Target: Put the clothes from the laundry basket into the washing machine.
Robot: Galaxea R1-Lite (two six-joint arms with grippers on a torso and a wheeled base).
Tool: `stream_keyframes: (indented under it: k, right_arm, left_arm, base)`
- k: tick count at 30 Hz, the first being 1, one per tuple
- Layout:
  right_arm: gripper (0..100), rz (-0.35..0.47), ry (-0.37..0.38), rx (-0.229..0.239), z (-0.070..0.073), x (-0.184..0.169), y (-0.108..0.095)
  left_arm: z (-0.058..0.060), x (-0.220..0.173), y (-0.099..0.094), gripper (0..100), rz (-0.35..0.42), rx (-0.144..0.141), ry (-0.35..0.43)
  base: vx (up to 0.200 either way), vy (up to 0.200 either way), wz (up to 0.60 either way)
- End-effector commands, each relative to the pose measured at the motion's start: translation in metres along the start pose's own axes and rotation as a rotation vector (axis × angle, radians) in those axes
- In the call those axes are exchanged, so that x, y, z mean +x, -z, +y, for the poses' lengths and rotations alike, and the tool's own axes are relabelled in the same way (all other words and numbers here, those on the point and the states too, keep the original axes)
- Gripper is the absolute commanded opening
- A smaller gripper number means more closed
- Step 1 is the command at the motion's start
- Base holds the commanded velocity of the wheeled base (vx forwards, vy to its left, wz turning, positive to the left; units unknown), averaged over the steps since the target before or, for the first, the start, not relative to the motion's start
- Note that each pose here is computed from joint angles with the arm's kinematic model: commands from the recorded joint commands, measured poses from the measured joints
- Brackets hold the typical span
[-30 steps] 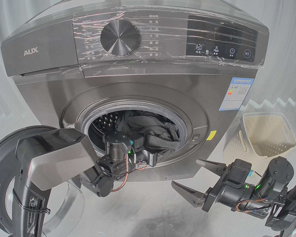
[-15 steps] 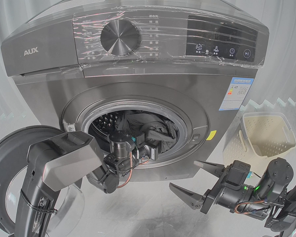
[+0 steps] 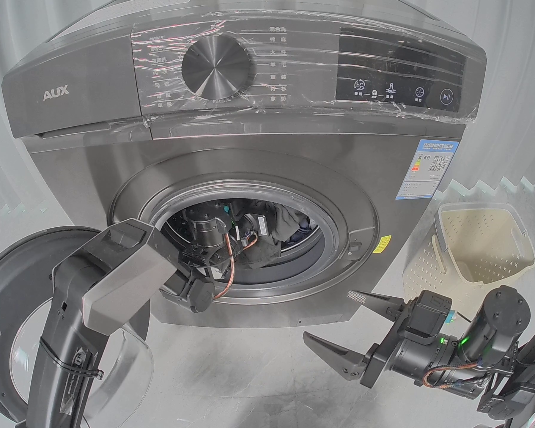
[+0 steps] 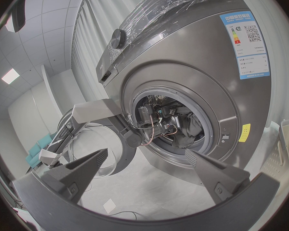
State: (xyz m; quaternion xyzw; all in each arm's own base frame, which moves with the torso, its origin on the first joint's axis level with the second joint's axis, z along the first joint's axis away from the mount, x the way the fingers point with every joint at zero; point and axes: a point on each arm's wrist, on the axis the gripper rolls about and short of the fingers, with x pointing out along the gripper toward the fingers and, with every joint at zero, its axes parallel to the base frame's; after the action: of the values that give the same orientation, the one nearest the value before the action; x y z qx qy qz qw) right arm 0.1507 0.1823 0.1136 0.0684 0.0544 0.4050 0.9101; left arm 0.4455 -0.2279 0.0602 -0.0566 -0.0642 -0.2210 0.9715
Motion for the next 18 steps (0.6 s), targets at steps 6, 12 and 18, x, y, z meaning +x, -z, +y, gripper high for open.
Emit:
stream_keyframes:
  k: [6,12,18]
  right_arm:
    - [100,0.000,-0.001,0.002,0.000,0.001,0.000]
    - [100,0.012,-0.001,0.001,0.000,0.003,0.003]
    - [100,0.014,-0.003,0.001,0.001,0.003,0.004]
  left_arm:
    - [0.015,0.039,0.008,0,-0.064,-0.016,-0.102]
    - [0.026,0.042,0.005,100,-0.058,-0.021,-0.145]
    - [0.018,0.007,-0.006,100,0.142,-0.023,-0.096]
  base:
    - [0.000,0.000,0.00]
    - [0.000,0.000,0.00]
    - [0.000,0.000,0.00]
